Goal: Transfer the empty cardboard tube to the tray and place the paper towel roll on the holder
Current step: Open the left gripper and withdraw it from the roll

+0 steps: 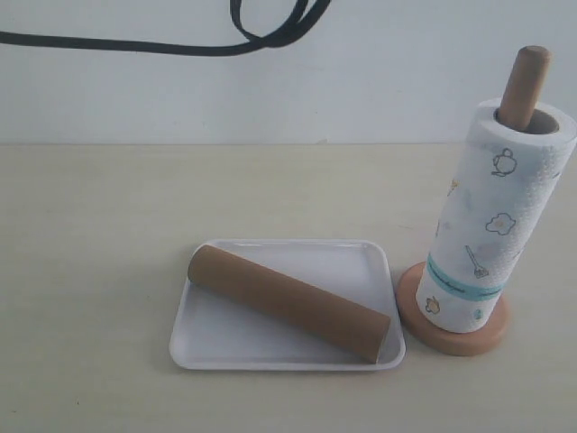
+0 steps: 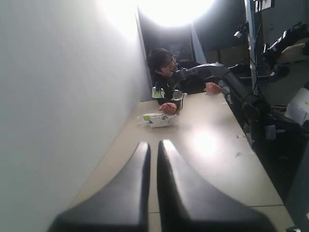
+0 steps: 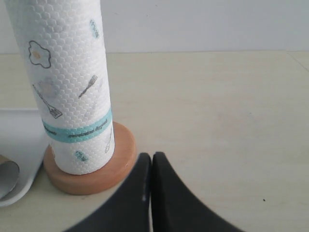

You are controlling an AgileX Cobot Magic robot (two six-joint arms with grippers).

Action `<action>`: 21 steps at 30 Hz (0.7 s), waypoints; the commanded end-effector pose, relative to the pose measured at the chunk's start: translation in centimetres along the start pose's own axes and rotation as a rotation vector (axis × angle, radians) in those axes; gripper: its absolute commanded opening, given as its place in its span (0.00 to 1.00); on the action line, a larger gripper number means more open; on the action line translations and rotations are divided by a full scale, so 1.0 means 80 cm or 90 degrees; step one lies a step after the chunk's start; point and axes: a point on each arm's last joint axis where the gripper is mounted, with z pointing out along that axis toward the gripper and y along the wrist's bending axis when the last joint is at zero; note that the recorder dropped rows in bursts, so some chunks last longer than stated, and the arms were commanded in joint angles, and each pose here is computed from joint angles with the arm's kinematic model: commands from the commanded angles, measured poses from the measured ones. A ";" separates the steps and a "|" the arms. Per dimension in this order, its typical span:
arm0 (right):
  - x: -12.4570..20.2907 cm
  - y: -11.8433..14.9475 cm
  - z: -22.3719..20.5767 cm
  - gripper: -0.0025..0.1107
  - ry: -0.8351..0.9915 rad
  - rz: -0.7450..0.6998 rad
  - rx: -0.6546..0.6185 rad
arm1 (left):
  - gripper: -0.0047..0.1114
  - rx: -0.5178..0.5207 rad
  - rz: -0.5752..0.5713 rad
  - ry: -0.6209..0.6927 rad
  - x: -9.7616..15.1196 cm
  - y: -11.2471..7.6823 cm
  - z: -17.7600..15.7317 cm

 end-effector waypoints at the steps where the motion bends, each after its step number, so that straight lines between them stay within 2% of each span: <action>1: -0.001 0.000 -0.001 0.02 -0.005 0.003 0.003 | 0.08 -0.003 -0.003 -0.001 -0.002 0.000 -0.001; 8: -0.001 0.000 -0.001 0.02 -0.005 0.003 0.003 | 0.08 0.000 -0.003 -0.002 -0.003 -0.001 -0.001; 10: -0.001 0.000 -0.001 0.02 -0.005 0.003 0.003 | 0.08 -0.003 0.002 -0.011 -0.013 -0.003 -0.006; 13: -0.001 0.000 -0.001 0.02 -0.005 0.003 0.003 | 0.08 -0.021 -0.041 -0.029 -0.038 -0.009 -0.022; 17: -0.001 0.000 -0.001 0.02 -0.005 0.003 0.003 | 0.08 -0.116 -0.032 -0.016 -0.063 -0.017 -0.061; 21: -0.001 0.000 -0.001 0.02 -0.005 0.003 0.003 | 0.08 -0.273 -0.015 0.034 -0.064 -0.028 -0.120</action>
